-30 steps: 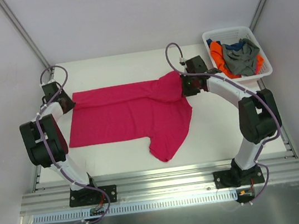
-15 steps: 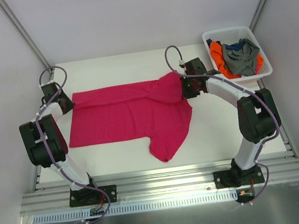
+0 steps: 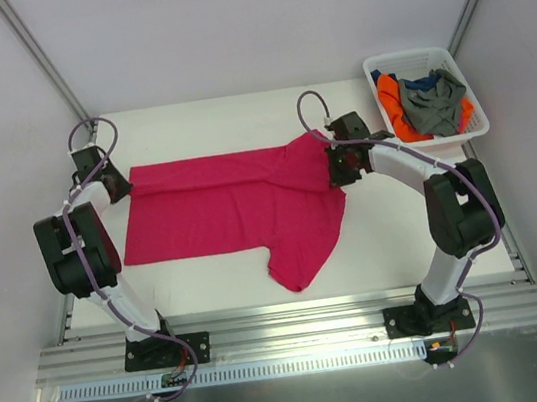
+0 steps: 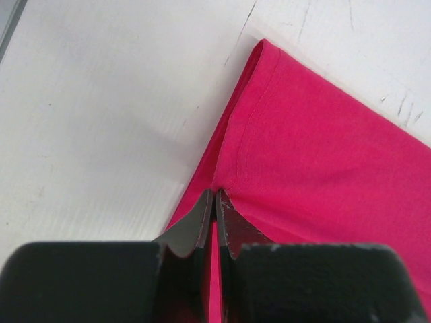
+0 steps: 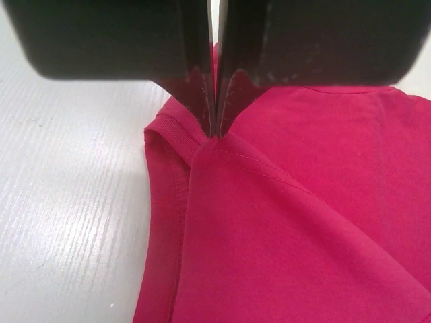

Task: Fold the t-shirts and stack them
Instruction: Fold the tshirt

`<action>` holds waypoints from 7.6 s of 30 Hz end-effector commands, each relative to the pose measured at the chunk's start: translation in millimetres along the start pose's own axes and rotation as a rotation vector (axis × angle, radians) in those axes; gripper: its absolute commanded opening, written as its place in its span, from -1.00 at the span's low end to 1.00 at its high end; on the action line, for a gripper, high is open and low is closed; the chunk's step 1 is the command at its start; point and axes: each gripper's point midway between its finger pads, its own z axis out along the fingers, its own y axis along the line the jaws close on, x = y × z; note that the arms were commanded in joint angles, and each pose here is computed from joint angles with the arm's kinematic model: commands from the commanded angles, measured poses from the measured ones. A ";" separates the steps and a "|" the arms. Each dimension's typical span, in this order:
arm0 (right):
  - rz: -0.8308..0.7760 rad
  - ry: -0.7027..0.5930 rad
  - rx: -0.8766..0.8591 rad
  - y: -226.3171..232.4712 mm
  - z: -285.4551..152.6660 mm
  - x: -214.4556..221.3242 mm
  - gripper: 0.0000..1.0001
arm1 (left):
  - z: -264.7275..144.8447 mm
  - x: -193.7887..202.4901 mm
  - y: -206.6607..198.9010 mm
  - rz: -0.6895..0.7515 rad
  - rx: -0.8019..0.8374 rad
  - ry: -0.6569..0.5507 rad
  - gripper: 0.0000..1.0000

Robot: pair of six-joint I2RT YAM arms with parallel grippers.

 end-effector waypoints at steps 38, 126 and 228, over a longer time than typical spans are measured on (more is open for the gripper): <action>0.231 -0.383 0.081 -24.2 34.3 -202.6 0.20 | -23.6 -64.6 -77.0 -0.065 0.188 -0.003 0.53; 0.161 -0.170 0.012 23.4 -40.0 -107.9 0.15 | -12.7 -53.6 -96.3 -0.097 0.269 0.040 0.87; 0.218 -0.052 0.027 31.7 -66.4 22.2 -0.03 | -114.9 11.5 -67.8 -0.169 0.178 0.180 0.89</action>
